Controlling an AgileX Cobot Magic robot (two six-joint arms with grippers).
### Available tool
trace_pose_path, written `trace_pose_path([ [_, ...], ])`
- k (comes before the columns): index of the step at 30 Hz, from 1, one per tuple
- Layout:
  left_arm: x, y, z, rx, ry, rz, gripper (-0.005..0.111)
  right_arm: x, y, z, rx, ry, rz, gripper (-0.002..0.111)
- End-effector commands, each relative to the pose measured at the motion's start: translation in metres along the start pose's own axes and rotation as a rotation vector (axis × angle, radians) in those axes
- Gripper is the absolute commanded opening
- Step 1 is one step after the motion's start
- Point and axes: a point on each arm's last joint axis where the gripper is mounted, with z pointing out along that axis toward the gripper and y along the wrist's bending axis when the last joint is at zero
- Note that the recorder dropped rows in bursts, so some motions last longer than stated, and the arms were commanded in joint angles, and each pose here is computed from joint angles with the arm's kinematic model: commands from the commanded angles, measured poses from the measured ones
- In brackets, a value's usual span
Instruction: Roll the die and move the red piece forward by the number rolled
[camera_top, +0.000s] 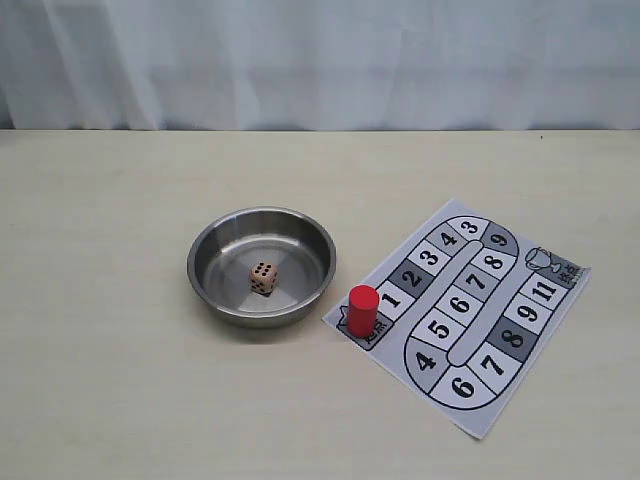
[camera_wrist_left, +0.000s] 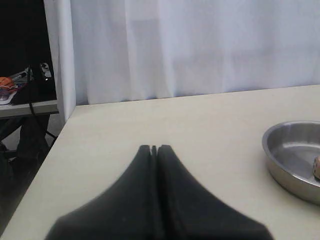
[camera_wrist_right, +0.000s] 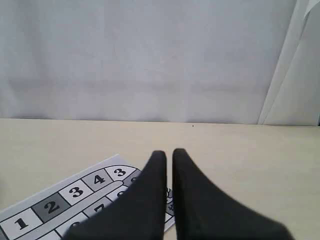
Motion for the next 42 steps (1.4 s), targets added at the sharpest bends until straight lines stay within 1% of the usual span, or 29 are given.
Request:
trace_pose_path([
  [1,0.0,0.0,0.0,0.0,-0.011,-0.008,0.0,0.002,0.0,0.0,-0.003,0.006,0.003,0.004],
  [16,0.0,0.0,0.0,0.0,-0.011,-0.008,0.0,0.001,0.0,0.0,-0.003,0.002,0.003,0.004],
  [23,0.0,0.0,0.0,0.0,-0.011,-0.008,0.0,-0.011,0.0,-0.001,-0.004,-0.137,0.004,0.004],
  [26,0.0,0.0,0.0,0.0,-0.011,-0.008,0.0,-0.02,0.0,-0.003,-0.005,-0.23,0.004,0.004],
  [28,0.0,0.0,0.0,0.0,-0.011,-0.008,0.0,-0.026,0.0,-0.004,-0.009,-0.297,0.028,0.004],
  [30,0.0,0.0,0.0,0.0,-0.011,-0.008,0.0,-0.026,0.0,-0.004,-0.015,-0.293,0.073,0.004],
  [34,0.0,0.0,0.0,0.0,-0.011,-0.008,0.0,-0.053,-0.003,-0.012,-0.004,-0.231,0.094,0.004],
  [38,0.0,0.0,0.0,0.0,-0.011,-0.008,0.0,-0.083,-0.007,-0.026,0.008,-0.214,0.097,0.004],
  [39,0.0,0.0,0.0,0.0,-0.011,-0.008,0.0,-0.099,-0.009,-0.034,0.014,-0.198,0.099,0.004],
  [42,0.0,0.0,0.0,0.0,-0.011,-0.008,0.0,-0.122,-0.012,-0.036,0.023,-0.101,0.102,0.004],
])
